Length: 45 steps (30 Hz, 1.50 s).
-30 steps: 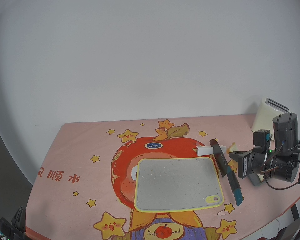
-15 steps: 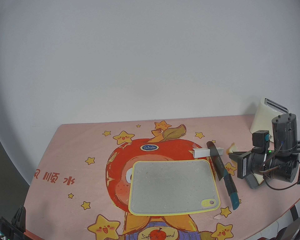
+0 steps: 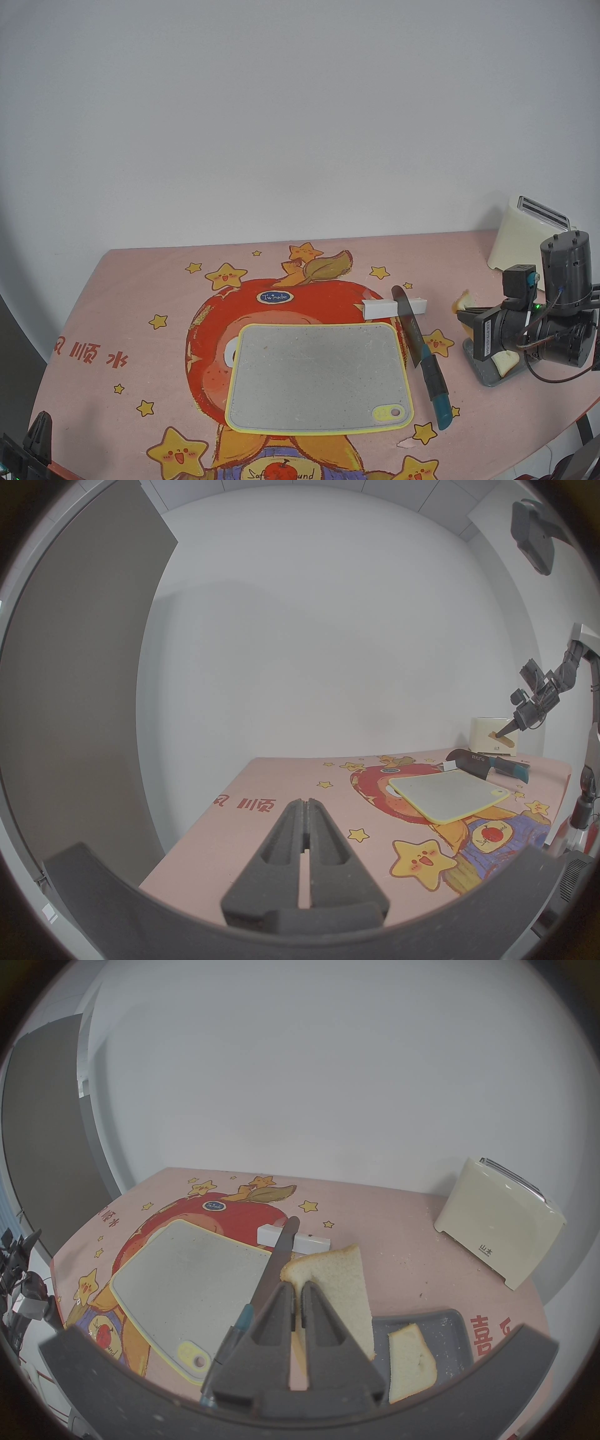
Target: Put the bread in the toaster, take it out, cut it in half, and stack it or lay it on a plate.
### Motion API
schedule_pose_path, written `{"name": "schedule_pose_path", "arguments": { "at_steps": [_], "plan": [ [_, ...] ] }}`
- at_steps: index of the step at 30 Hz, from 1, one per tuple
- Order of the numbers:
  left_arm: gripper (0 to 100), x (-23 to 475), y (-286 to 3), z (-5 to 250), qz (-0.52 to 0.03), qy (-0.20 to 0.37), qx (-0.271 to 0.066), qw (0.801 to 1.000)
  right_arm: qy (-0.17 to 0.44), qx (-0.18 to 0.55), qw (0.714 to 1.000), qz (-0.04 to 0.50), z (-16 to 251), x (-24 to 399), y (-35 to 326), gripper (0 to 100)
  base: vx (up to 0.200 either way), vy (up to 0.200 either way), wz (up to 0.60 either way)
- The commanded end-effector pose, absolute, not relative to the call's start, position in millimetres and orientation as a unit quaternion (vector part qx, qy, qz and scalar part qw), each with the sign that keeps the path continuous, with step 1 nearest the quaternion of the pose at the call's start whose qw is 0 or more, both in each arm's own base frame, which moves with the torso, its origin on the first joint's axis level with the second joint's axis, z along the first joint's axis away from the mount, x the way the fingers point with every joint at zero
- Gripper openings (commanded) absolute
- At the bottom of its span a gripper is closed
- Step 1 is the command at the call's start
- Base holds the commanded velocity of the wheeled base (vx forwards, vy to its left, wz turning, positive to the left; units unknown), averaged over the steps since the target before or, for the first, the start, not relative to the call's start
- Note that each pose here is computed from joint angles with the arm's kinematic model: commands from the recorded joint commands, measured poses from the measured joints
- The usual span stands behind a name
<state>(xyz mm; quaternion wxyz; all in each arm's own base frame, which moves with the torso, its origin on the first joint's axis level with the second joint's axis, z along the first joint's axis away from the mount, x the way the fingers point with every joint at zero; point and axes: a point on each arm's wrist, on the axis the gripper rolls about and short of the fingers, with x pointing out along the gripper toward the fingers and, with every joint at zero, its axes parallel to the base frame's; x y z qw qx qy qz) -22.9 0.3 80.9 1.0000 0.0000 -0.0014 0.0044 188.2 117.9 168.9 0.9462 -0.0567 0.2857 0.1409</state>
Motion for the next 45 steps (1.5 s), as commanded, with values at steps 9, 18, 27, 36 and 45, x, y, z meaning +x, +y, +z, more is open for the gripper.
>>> {"name": "schedule_pose_path", "arguments": {
  "at_steps": [9,18,27,36,45],
  "plan": [
    [0,-22.8,0.3,75.6,0.005,-0.001,0.000,1.000,0.290,-0.058,0.945,0.139,166.6,189.9,118.2,0,0.000,0.000,0.00],
    [0,-22.8,0.3,75.6,0.005,-0.001,-0.001,1.000,0.290,-0.057,0.946,0.135,166.6,190.8,116.7,0,-0.022,0.000,0.00],
    [0,-22.8,0.3,75.6,0.005,-0.001,0.000,1.000,0.291,-0.057,0.945,0.135,166.2,191.0,116.9,0,-0.111,0.000,0.00],
    [0,-22.8,0.4,75.6,0.005,-0.001,0.000,1.000,0.291,-0.057,0.946,0.134,166.2,191.3,116.3,0,0.000,-0.089,0.00],
    [0,-22.8,0.4,75.6,0.005,-0.001,-0.001,1.000,0.292,-0.058,0.946,0.132,165.7,191.3,115.8,0,0.000,-0.200,0.00]
  ]
}}
